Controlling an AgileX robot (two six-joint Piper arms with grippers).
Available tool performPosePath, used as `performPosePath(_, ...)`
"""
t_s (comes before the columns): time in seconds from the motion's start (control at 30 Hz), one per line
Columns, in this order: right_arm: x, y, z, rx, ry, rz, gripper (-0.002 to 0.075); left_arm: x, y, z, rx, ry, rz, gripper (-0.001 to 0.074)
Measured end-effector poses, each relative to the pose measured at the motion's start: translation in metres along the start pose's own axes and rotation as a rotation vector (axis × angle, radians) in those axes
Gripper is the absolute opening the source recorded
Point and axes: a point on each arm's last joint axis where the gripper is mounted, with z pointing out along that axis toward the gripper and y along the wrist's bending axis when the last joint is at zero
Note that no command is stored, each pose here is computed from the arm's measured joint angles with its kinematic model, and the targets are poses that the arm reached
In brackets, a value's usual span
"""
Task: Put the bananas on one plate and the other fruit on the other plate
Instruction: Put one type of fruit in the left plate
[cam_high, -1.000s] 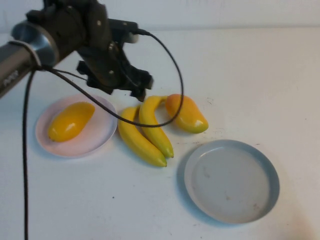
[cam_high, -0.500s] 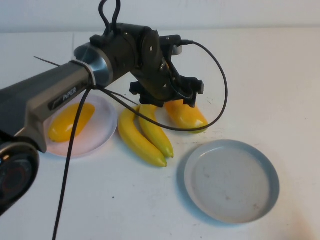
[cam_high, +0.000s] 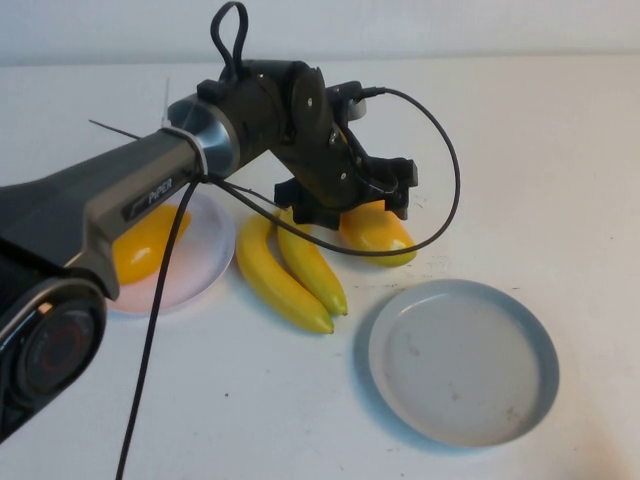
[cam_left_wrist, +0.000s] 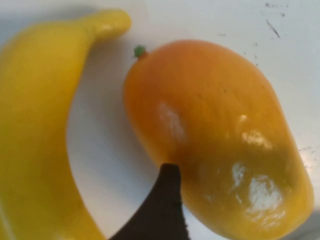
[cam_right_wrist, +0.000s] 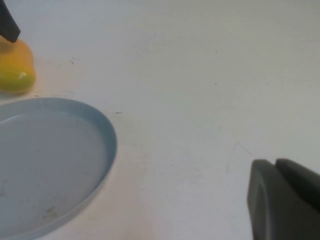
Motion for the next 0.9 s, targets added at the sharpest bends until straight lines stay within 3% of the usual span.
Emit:
performPosePath(0.3, 0.000, 0.000, 0.000, 0.000, -0.001, 0.000, -0.0017, -0.001, 0.010, 0.015, 0.029, 0.023, -0.089, 0.0665)
performPosePath(0.73, 0.000, 0.000, 0.000, 0.000, -0.002, 0.001, -0.0017, 0.001, 0.018, 0.037, 0.012, 0.024, -0.103, 0.0664)
performPosePath(0.9, 0.000, 0.000, 0.000, 0.000, -0.002, 0.001, -0.0017, 0.000, 0.020, 0.037, -0.007, 0.009, -0.071, 0.0591)
